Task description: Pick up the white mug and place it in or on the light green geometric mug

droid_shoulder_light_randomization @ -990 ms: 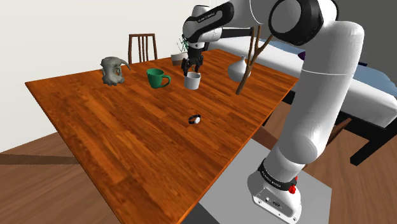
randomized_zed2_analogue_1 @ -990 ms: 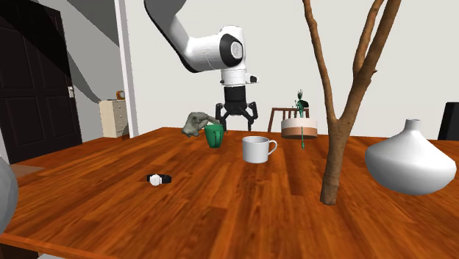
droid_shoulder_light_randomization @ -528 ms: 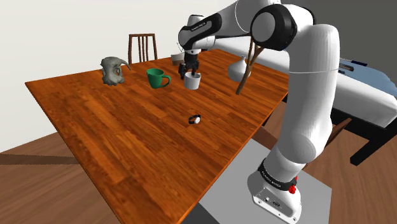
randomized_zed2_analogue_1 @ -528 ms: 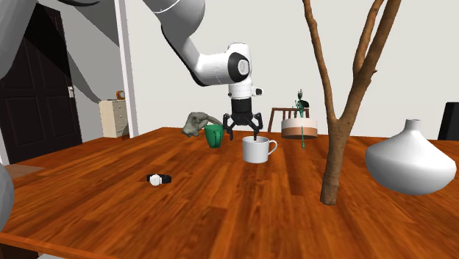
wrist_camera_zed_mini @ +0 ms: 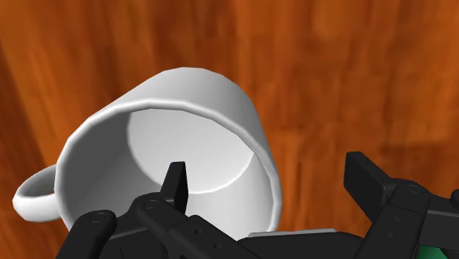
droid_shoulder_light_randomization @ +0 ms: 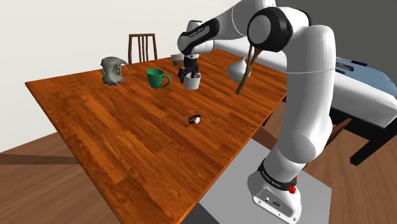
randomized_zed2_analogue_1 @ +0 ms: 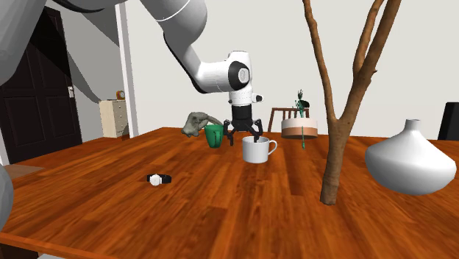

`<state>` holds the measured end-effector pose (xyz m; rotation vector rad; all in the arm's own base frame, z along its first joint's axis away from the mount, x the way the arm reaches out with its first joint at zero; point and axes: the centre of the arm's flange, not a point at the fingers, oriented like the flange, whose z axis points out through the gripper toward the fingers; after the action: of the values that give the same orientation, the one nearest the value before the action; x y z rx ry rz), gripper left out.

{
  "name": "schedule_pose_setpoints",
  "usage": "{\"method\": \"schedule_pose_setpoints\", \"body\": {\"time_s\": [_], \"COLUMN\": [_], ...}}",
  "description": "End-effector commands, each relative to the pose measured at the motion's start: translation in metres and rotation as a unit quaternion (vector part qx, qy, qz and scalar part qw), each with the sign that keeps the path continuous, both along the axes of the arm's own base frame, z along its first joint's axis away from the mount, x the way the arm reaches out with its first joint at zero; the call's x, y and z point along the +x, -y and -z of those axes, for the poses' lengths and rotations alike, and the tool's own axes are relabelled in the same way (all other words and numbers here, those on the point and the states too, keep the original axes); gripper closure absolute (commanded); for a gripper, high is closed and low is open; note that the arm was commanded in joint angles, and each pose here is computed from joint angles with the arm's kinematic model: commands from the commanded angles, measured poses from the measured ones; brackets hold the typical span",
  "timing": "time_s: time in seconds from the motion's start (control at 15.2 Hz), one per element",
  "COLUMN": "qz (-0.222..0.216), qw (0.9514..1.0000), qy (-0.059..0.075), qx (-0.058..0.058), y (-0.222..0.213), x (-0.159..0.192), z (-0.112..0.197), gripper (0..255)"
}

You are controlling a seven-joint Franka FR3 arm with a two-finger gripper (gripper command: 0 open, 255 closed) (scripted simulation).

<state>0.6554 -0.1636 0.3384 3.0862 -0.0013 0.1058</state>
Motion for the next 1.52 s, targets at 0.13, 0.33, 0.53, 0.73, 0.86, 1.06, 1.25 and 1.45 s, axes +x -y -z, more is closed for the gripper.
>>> {"method": "schedule_pose_setpoints", "body": {"time_s": [0.13,0.33,0.53,0.73,0.86,1.06,1.25,1.45], "qz": [0.000,0.000,0.000,0.000,0.000,0.000,0.000,0.000], "qw": [1.0000,1.0000,1.0000,1.0000,1.0000,1.0000,1.0000,1.0000], "qy": [0.000,0.000,0.000,0.000,0.000,0.000,0.000,0.000], "qx": [0.000,0.000,0.000,0.000,0.000,0.000,0.000,0.000], "y": [0.000,0.000,0.000,0.000,0.000,0.000,0.000,0.000], "x": [0.000,0.000,0.000,0.000,0.000,0.000,0.000,0.000], "z": [0.000,0.000,0.000,0.000,-0.005,-0.021,-0.037,-0.053], "gripper": [0,255,255,255,255,255,255,255]}}
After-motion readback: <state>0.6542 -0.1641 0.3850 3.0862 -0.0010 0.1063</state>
